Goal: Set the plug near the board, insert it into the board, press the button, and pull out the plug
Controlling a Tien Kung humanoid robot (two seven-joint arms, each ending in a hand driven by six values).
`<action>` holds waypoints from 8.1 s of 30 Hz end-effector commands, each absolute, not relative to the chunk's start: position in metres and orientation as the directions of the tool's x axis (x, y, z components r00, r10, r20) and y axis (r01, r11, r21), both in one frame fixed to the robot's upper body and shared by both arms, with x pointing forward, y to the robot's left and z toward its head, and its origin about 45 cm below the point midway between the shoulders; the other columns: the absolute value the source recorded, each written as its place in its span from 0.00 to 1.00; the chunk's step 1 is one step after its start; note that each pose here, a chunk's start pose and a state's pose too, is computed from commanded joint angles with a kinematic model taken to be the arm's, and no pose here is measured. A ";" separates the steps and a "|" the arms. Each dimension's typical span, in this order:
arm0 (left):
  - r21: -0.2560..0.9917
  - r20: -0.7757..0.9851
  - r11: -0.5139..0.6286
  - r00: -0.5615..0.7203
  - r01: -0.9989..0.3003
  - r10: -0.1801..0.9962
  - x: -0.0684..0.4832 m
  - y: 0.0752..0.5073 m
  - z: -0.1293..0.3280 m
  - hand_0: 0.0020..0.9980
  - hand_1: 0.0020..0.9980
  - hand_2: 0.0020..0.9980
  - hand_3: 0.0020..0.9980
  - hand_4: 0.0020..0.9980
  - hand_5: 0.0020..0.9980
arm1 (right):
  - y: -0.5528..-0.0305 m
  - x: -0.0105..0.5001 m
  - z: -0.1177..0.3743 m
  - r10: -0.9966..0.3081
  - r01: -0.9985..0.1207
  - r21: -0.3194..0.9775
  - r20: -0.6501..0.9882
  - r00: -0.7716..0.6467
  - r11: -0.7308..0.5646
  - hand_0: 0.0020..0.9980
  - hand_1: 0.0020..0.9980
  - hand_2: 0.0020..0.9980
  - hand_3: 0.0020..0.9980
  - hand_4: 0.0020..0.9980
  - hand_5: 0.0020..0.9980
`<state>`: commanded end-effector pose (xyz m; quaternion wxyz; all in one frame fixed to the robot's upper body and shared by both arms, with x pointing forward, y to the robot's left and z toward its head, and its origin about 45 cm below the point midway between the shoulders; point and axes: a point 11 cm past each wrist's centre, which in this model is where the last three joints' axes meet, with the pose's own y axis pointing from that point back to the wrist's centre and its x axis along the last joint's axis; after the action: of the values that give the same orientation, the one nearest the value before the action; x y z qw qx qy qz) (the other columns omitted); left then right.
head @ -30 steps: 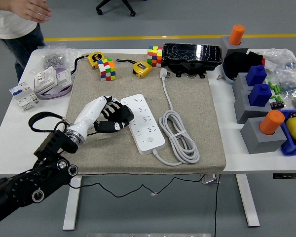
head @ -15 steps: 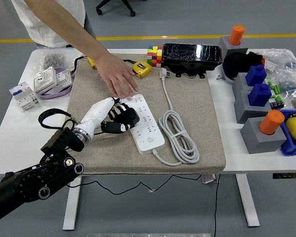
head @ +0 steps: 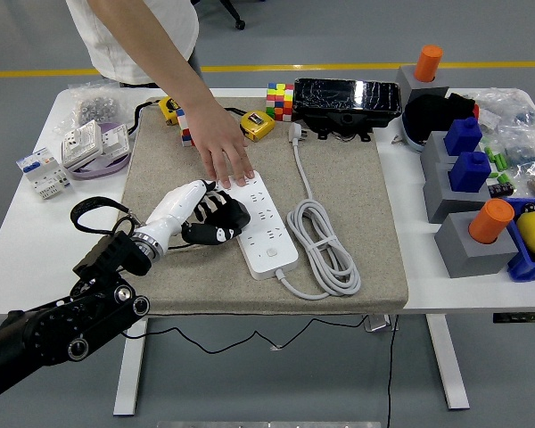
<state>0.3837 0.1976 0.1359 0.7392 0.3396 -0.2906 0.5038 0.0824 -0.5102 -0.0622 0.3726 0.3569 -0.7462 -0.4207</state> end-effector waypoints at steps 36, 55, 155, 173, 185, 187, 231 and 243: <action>0.224 0.757 0.281 0.349 -0.933 0.553 0.381 0.199 0.132 0.69 0.77 0.74 0.79 1.00 0.38 | -0.508 0.080 -0.064 -0.847 -0.215 0.897 0.253 -0.468 0.387 0.54 0.63 0.61 0.55 0.89 0.41; 0.008 0.806 0.345 0.210 -0.938 0.553 0.343 0.218 0.156 0.66 0.74 0.70 0.69 0.88 0.43 | -0.504 0.077 -0.067 -0.845 -0.213 0.900 0.244 -0.475 0.380 0.54 0.63 0.61 0.55 0.89 0.41; 0.498 0.661 0.476 0.673 -0.725 0.333 0.318 0.149 0.138 0.06 0.07 0.14 0.80 0.81 0.23 | -0.507 0.076 -0.064 -0.844 -0.216 0.898 0.245 -0.477 0.383 0.54 0.63 0.61 0.55 0.89 0.41; 0.525 0.663 0.448 0.678 -0.724 0.317 0.319 0.154 0.130 0.06 0.07 0.14 0.77 0.79 0.21 | -0.507 0.076 -0.064 -0.844 -0.218 0.897 0.245 -0.478 0.384 0.54 0.63 0.61 0.55 0.89 0.41; 0.193 0.550 0.535 0.542 -0.822 0.635 0.339 0.153 0.166 0.14 0.11 0.21 0.59 0.78 0.21 | -0.507 0.077 -0.064 -0.843 -0.218 0.897 0.246 -0.479 0.385 0.54 0.63 0.61 0.55 0.89 0.41; 0.170 0.522 0.522 0.525 -0.836 0.672 0.341 0.158 0.165 0.14 0.11 0.21 0.59 0.78 0.21 | -0.507 0.077 -0.064 -0.843 -0.219 0.897 0.245 -0.478 0.384 0.54 0.63 0.61 0.55 0.89 0.41; 0.418 0.680 0.482 0.617 -0.770 0.396 0.327 0.153 0.136 0.06 0.04 0.14 0.79 0.82 0.20 | -0.507 0.076 -0.064 -0.846 -0.217 0.898 0.245 -0.474 0.382 0.54 0.63 0.61 0.55 0.89 0.41; 0.461 0.673 0.468 0.641 -0.754 0.370 0.325 0.154 0.128 0.06 0.04 0.13 0.81 0.85 0.19 | -0.507 0.076 -0.064 -0.846 -0.217 0.899 0.245 -0.474 0.382 0.54 0.63 0.61 0.55 0.89 0.41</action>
<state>0.3247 0.1536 0.1285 0.8197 0.3852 -0.2491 0.3430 0.0757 -0.5066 -0.0643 0.3685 0.3565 -0.7450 -0.4268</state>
